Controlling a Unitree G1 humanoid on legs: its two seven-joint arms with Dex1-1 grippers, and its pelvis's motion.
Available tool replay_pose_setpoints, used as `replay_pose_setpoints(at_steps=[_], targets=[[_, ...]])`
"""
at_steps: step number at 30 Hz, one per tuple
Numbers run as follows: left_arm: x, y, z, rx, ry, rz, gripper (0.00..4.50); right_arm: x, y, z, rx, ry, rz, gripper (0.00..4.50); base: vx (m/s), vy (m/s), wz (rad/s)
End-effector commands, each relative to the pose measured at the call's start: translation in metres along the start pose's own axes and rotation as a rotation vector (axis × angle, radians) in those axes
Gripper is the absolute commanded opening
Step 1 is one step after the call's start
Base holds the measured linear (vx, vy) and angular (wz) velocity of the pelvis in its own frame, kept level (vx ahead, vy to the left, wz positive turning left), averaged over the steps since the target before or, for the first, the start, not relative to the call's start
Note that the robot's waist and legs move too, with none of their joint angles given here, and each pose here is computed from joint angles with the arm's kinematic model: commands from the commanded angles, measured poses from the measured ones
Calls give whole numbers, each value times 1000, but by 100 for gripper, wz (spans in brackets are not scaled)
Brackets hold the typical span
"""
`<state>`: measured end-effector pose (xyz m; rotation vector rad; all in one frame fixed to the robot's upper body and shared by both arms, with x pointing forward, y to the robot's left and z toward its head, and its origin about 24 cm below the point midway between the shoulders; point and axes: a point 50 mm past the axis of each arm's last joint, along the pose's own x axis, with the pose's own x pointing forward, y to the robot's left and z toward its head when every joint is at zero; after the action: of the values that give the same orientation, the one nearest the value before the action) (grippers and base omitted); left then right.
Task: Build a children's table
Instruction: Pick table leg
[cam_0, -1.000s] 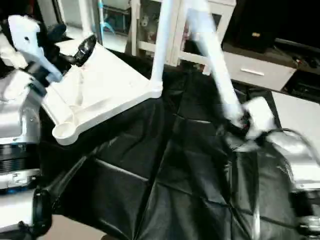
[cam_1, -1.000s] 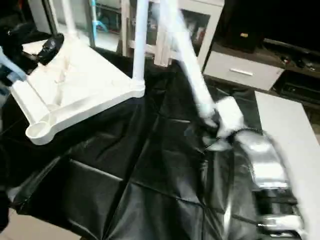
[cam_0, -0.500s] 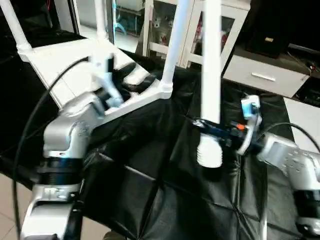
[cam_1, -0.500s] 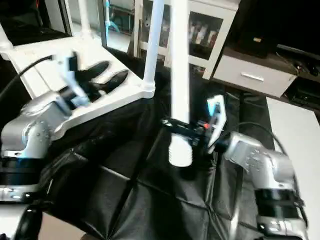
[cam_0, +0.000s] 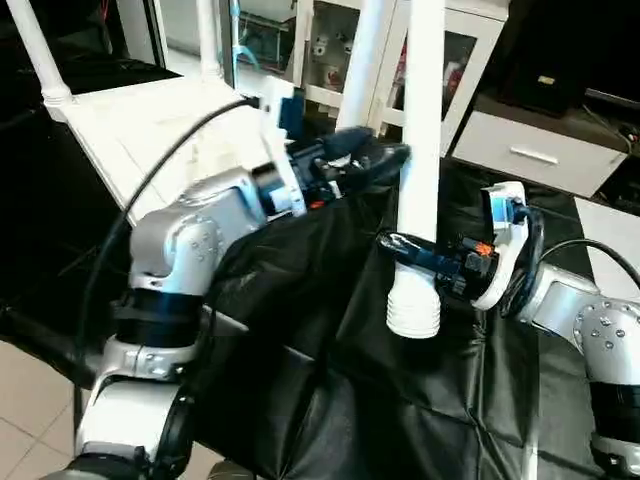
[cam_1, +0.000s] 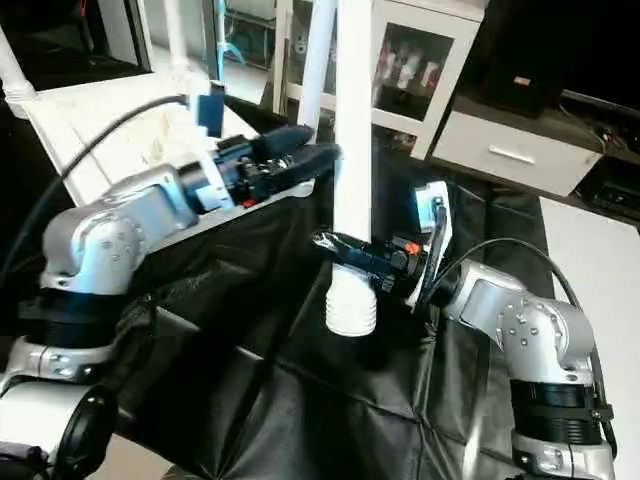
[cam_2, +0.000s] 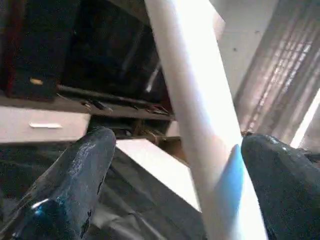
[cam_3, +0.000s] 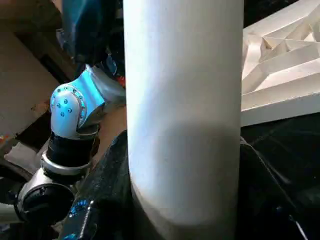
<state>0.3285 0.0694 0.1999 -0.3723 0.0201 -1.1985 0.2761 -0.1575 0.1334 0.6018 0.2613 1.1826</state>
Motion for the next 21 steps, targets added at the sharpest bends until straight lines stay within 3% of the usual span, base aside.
replay_pose_setpoints(at_steps=[1, 7, 8, 9, 14, 21], targets=[[13, -11, 3, -33, -6, -68, 450, 1, 3, 4, -95, 11, -75, 184, 0, 0, 0], [20, 1, -2, -6, 7, 60, 450, 13, 5, 11, -267, 49, -171, 184, 0, 0, 0], [23, 4, 0, -22, -33, 84, 450, 18, 3, 9, -400, 128, -253, 184, 0, 0, 0], [23, 4, 3, -39, -62, 88, 450, 19, 2, 9, -444, 143, -286, 184, 0, 0, 0], [23, 7, 10, -67, -113, 128, 450, 23, 2, 13, -511, 119, -350, 184, 0, 0, 0], [19, 29, 20, -79, -186, 373, 450, 39, 5, 19, -872, 127, -496, 184, 0, 0, 0]])
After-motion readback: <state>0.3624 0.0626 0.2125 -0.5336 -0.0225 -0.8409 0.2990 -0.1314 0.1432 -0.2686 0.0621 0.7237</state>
